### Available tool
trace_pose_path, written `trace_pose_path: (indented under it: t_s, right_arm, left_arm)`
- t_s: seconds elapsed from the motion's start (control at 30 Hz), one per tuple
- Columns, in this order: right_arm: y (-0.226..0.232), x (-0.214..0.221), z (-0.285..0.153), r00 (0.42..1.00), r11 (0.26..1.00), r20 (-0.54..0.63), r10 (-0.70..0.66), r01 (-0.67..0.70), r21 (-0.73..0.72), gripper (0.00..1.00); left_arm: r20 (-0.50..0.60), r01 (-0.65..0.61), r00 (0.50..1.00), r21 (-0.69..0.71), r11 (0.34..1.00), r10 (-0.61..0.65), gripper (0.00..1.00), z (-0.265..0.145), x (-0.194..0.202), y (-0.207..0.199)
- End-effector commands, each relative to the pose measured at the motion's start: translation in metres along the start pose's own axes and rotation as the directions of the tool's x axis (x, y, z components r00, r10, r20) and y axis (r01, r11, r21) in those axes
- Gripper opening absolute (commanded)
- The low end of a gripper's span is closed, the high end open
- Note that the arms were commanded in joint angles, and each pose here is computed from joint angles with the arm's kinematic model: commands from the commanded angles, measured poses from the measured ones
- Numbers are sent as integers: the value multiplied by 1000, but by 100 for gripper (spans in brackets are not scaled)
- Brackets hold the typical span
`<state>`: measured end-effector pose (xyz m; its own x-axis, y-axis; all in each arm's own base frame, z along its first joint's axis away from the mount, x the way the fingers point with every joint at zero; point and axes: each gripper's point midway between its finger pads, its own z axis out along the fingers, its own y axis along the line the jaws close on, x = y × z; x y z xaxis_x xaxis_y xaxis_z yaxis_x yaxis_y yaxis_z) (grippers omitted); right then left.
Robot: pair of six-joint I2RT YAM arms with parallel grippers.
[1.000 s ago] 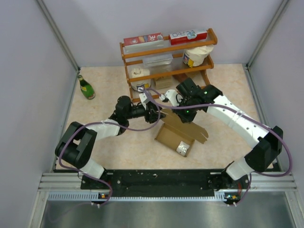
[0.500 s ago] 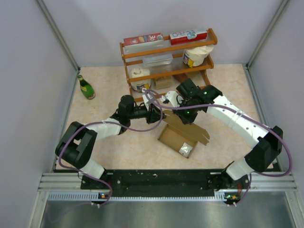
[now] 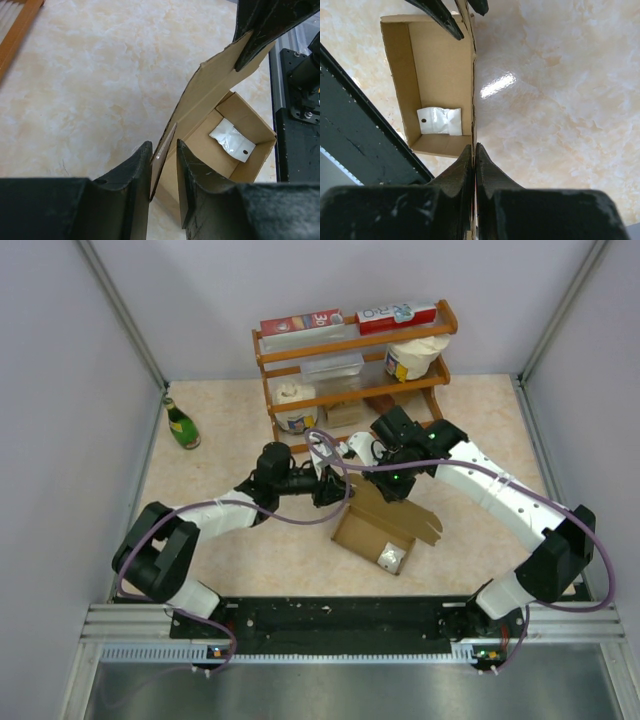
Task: Fold the paper box
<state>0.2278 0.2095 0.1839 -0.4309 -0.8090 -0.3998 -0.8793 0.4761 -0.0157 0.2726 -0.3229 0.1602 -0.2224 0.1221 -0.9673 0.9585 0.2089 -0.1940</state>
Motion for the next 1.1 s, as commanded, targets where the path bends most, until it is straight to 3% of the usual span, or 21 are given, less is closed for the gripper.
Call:
trace_pose_path:
  t_s: [0.0, 0.43, 0.6, 0.7, 0.9, 1.07]
  right_arm:
    - [5, -11, -2, 999, 1000, 41, -6, 7, -9, 0]
    - [3, -9, 1, 1000, 1000, 29, -1, 1, -1, 0]
    - [5, -10, 2, 999, 1000, 33, 2, -2, -9, 0]
    - [3, -14, 1, 999, 1000, 47, 12, -12, 1, 0]
    - [-12, -26, -9, 989, 991, 130, 74, -88, 102, 26]
    - [-29, -27, -40, 944, 957, 297, 147, -212, 199, 46]
  left_arm:
    - [18, -98, 995, -22, 995, 98, 30, 1, -24, -1]
    - [-59, -123, 991, -124, 985, 117, 22, -7, -24, 8]
    - [-44, -78, 996, -98, 992, 74, 13, -2, -22, 4]
    - [-30, -41, 999, -80, 996, 38, 2, 0, -19, 0]
    - [-42, -5, 999, -118, 993, 0, 0, -1, -12, 4]
    - [-52, 1, 999, -179, 984, -10, 0, -5, -6, 13]
